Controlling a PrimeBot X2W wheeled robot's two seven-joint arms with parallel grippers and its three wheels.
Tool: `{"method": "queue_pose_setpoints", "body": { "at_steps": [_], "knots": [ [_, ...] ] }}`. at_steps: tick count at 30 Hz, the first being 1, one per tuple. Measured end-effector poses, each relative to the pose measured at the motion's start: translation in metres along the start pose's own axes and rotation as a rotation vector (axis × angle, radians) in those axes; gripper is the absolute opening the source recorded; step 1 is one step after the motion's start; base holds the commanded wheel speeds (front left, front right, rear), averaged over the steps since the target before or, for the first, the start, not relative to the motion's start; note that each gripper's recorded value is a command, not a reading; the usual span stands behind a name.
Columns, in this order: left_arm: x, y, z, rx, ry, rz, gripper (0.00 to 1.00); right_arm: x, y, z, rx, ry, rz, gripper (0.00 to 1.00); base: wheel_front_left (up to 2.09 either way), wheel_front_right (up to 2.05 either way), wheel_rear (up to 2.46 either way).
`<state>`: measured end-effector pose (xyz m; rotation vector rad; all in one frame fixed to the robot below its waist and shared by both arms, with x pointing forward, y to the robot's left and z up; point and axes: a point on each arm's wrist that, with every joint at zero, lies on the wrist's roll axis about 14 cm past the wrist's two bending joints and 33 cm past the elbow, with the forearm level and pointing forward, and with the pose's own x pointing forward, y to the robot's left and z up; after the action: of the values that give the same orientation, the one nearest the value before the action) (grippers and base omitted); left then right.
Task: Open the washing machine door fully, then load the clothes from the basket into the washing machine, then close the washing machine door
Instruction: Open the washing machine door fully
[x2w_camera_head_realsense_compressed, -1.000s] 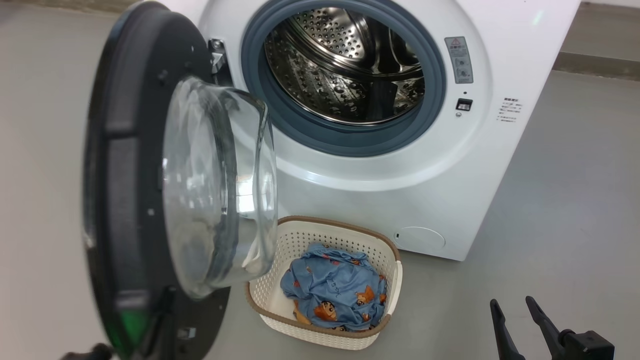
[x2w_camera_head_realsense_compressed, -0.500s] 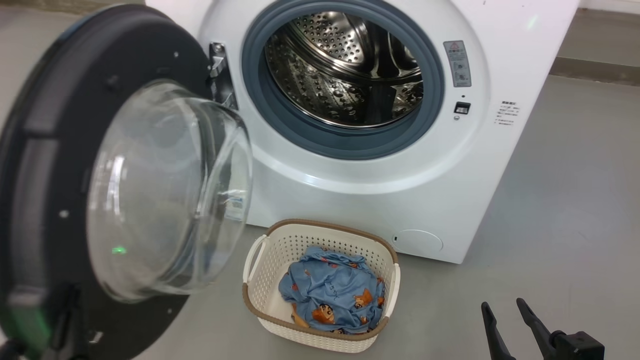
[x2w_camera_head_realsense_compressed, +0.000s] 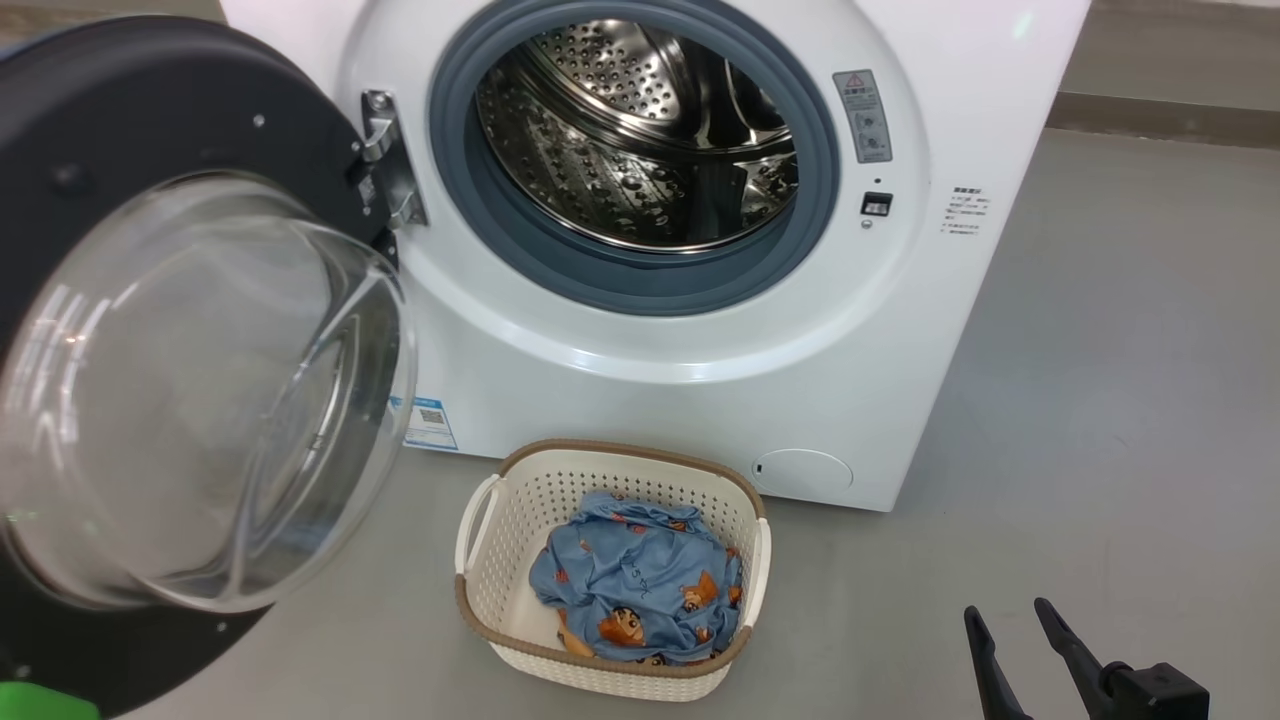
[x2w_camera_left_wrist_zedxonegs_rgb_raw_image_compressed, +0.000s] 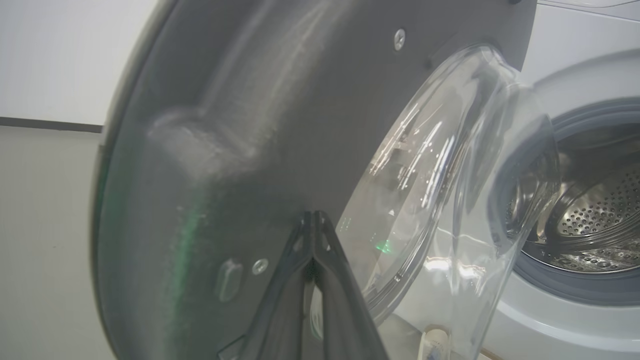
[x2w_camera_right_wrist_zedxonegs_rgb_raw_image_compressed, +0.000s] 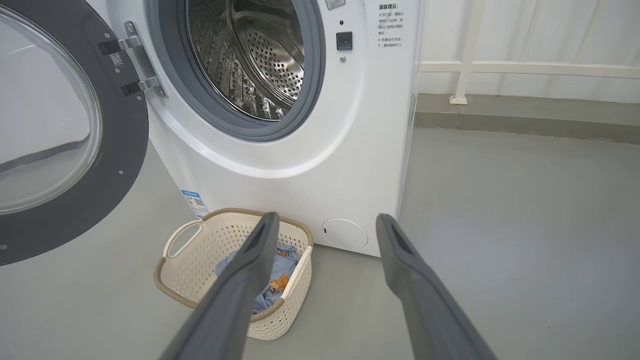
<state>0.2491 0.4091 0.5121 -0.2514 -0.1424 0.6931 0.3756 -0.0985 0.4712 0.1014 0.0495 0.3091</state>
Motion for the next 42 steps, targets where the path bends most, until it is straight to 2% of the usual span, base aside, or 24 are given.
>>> {"method": "queue_pose_setpoints", "body": {
  "at_steps": [12, 24, 37, 40, 41, 42],
  "knots": [
    [0.031, 0.02, -0.002, 0.056, 0.026, 0.054, 0.0, -0.005, -0.009, -0.004, 0.005, 0.009, -0.03, 1.0, 0.0, 0.0, 0.0],
    [0.042, 0.022, 0.006, 0.076, 0.007, 0.059, 0.0, -0.009, -0.014, -0.003, 0.008, 0.005, -0.049, 1.0, 0.0, 0.0, 0.0],
    [0.026, 0.007, 0.02, -0.004, -0.077, 0.037, 0.0, -0.009, -0.011, 0.002, 0.011, -0.009, -0.047, 1.0, 0.0, 0.0, 0.0],
    [0.02, 0.001, 0.026, -0.011, -0.103, 0.017, 0.11, -0.008, -0.01, 0.003, 0.013, -0.013, -0.046, 1.0, 0.0, 0.0, 0.0],
    [0.019, -0.002, 0.029, -0.012, -0.112, 0.008, 0.16, -0.008, -0.01, 0.003, 0.013, -0.014, -0.046, 1.0, 0.0, 0.0, 0.0],
    [0.017, -0.006, 0.033, -0.012, -0.121, -0.007, 0.27, -0.009, -0.01, 0.003, 0.014, -0.015, -0.047, 1.0, 0.0, 0.0, 0.0]
  ]
}}
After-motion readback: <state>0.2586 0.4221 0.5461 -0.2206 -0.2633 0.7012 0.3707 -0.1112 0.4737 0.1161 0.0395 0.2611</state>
